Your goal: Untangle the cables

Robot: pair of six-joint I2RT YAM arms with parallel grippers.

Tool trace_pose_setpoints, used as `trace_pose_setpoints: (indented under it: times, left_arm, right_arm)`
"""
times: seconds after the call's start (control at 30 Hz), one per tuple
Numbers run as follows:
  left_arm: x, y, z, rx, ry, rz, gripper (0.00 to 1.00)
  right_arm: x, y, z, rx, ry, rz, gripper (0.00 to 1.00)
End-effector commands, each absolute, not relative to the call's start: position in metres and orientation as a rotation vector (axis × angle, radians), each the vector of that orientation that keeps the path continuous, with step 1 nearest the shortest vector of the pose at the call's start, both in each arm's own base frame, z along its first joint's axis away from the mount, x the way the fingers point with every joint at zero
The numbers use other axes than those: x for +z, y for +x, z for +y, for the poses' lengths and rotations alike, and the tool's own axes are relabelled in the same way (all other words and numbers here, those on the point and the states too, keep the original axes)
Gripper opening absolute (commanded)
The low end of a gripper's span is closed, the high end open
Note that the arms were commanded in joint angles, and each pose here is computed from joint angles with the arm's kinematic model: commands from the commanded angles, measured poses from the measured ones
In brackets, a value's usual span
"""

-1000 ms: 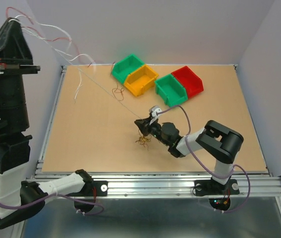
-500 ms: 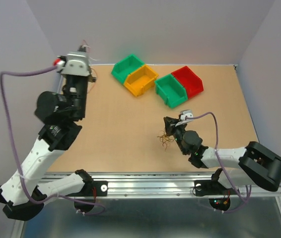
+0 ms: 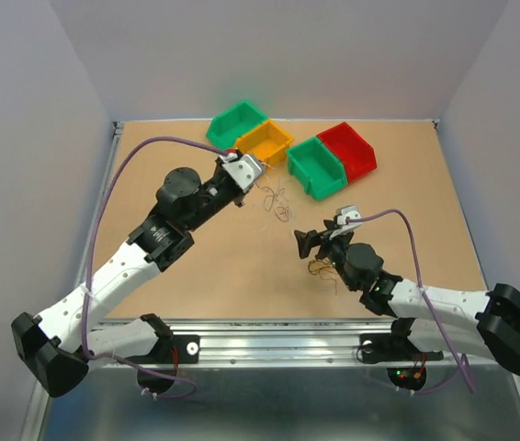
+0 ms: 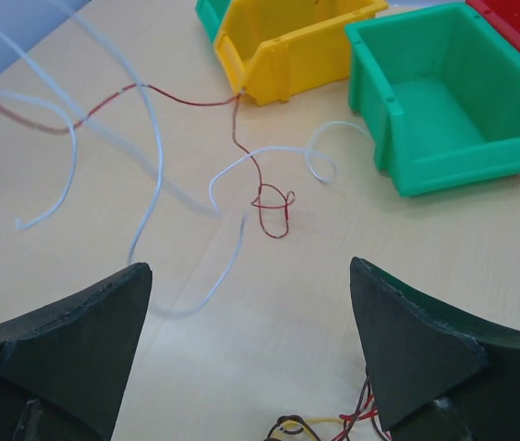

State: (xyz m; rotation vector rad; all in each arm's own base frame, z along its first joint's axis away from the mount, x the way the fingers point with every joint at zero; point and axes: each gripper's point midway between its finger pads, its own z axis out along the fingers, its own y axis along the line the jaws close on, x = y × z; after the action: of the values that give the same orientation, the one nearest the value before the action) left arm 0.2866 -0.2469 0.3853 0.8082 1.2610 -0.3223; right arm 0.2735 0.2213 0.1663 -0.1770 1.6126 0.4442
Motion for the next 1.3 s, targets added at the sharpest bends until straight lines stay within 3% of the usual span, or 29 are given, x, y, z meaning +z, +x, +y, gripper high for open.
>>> trace_pose_setpoints:
  times: [0.0, 0.17, 0.4, 0.63, 1.1, 1.23, 1.27]
  left_arm:
    - [0.344, 0.258, -0.297, -0.555, 1.078, 1.243, 0.00]
    - [0.308, 0.254, -0.311, -0.580, 1.165, 1.270, 0.00]
    - [0.281, 0.256, -0.320, -0.596, 1.214, 1.306, 0.00]
    - [0.279, 0.243, -0.323, -0.649, 1.271, 1.277, 0.00]
    - [0.284, 0.215, -0.326, -0.749, 1.357, 1.195, 0.00]
    - [0.281, 0.209, -0.326, -0.776, 1.391, 1.182, 0.00]
    - [0.282, 0.207, -0.326, -0.778, 1.397, 1.175, 0.00]
  right_arm:
    - [0.176, 0.269, 0.227, 0.485, -0.199, 1.593, 0.94]
    - [0.178, 0.270, 0.219, 0.479, -0.133, 1.588, 1.00]
    - [0.183, 0.258, 0.229, 0.567, -0.206, 1.560, 0.99]
    - [0.180, 0.253, 0.237, 0.603, -0.262, 1.527, 0.67]
    - [0.175, 0.264, 0.254, 0.609, -0.271, 1.541, 0.62]
    - [0.174, 0.266, 0.255, 0.612, -0.261, 1.536, 0.56]
    - [0.176, 0.266, 0.256, 0.620, -0.260, 1.526, 0.49]
